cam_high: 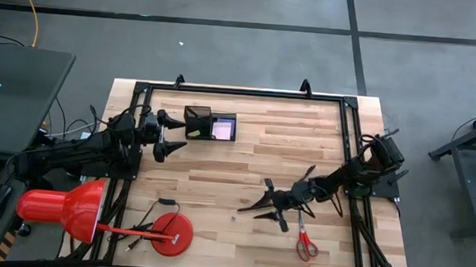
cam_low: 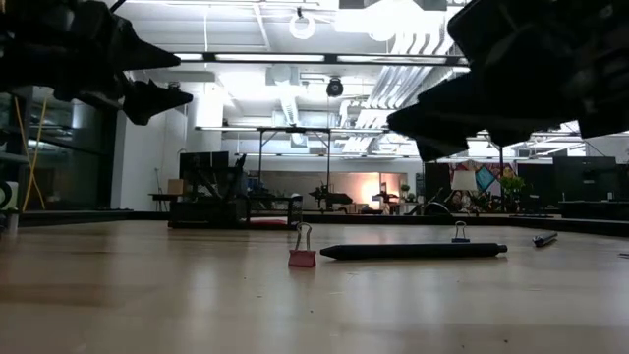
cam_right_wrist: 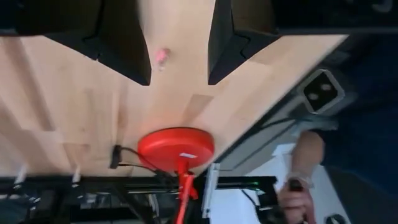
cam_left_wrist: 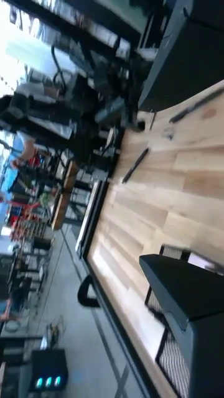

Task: Pick and place office supplies into organizer
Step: Put the black pen into the desk organizer

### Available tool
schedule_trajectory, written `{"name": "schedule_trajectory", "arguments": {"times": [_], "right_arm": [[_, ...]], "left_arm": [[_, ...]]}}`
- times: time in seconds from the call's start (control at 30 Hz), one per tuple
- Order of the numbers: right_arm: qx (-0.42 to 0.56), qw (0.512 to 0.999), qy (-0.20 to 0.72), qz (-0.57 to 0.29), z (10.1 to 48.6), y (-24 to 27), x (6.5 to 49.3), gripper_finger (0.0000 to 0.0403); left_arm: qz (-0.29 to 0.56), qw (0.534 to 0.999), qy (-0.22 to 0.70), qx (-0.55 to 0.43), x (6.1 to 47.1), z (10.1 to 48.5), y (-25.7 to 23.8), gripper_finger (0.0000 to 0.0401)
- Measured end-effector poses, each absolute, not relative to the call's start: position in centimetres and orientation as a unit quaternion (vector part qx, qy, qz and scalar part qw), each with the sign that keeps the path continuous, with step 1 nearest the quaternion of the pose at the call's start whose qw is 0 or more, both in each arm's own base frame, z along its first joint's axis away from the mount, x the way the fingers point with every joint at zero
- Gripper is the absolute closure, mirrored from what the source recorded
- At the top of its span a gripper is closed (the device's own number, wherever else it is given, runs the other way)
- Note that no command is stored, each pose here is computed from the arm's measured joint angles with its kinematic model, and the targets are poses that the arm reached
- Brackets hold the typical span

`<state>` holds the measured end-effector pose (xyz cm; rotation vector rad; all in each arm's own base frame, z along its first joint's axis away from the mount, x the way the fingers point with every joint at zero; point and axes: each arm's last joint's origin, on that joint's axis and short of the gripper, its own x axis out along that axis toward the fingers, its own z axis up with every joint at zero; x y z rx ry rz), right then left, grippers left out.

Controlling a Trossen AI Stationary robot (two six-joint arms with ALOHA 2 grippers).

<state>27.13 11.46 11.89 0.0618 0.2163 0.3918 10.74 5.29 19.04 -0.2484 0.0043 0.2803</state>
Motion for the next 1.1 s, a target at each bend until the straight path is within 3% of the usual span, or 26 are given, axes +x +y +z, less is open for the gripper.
{"name": "schedule_trajectory", "arguments": {"times": [0.17, 0.33, 0.5, 0.8, 1.1], "right_arm": [[0.055, 0.97, 0.139, 0.19, 11.4, 11.9, 26.8, 0.0249], [0.045, 0.969, 0.219, 0.11, 9.7, 11.5, 26.3, 0.0252], [0.033, 0.969, 0.227, 0.089, 9.5, 11.7, 26.1, 0.0253], [0.031, 0.955, 0.289, 0.05, 8.3, 11.5, 25.3, 0.0266], [0.007, 0.955, 0.297, 0.026, 8.1, 11.7, 25.0, 0.0289]], "left_arm": [[0.161, 0.979, 0.0, -0.122, 10.7, 19.0, 5.4, 0.002], [0.123, 0.985, -0.006, -0.124, 10.9, 19.2, 5.3, 0.002], [0.061, 0.991, -0.011, -0.12, 11.3, 19.4, 5.1, 0.002], [0.014, 0.994, -0.025, -0.11, 12.9, 19.6, 4.2, 0.002], [-0.009, 0.996, -0.042, -0.08, 14.4, 19.7, 3.1, 0.002]]}}
